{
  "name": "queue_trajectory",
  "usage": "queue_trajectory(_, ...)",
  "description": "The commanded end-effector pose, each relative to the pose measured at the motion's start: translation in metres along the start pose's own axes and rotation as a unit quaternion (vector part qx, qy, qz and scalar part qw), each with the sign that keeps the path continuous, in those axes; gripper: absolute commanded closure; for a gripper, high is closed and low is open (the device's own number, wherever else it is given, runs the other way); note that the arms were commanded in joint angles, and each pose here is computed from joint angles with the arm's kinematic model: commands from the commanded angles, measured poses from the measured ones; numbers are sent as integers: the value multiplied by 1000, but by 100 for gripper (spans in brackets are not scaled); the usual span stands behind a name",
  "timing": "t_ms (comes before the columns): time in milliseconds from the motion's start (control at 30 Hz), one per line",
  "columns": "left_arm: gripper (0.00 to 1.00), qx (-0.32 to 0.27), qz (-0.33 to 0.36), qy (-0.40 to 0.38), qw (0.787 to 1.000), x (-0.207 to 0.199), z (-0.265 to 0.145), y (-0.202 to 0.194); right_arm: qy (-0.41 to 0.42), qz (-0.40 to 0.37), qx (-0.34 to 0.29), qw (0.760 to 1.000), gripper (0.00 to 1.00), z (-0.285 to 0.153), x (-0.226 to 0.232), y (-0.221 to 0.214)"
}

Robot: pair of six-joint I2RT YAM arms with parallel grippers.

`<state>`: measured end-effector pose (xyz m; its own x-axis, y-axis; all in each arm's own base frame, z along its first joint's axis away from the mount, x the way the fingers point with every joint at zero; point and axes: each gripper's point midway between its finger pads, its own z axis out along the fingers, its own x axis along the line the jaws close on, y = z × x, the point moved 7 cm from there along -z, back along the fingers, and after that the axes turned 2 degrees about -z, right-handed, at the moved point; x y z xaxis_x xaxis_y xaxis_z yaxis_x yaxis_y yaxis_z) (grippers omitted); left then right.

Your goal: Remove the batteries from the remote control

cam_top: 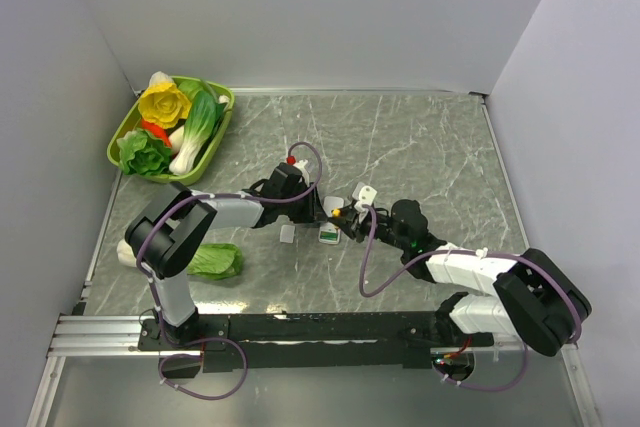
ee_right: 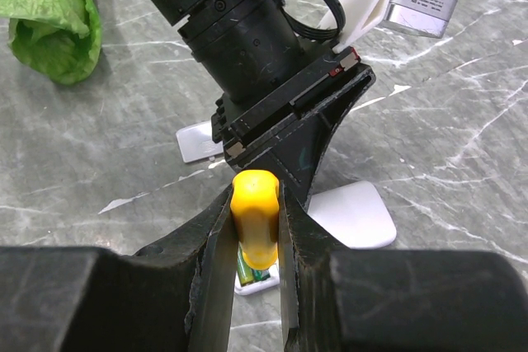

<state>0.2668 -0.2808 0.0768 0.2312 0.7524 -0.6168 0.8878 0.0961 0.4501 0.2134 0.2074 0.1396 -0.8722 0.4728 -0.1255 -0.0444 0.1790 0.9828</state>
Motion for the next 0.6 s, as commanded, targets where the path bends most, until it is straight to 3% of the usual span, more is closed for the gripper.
queue_trajectory(0, 68, 4, 7, -9, 1000, -2, 3, -1, -20, -24, -4, 1000, 100, 0, -9, 6)
queue_trajectory(300, 69, 9, 7, -4, 1000, 1, 5, -3, -7, -36, 10, 999, 100, 3, -10, 14)
queue_trajectory(567, 69, 7, 8, -5, 1000, 0, 4, -3, -2, -35, 66, 997, 100, 8, -3, -6)
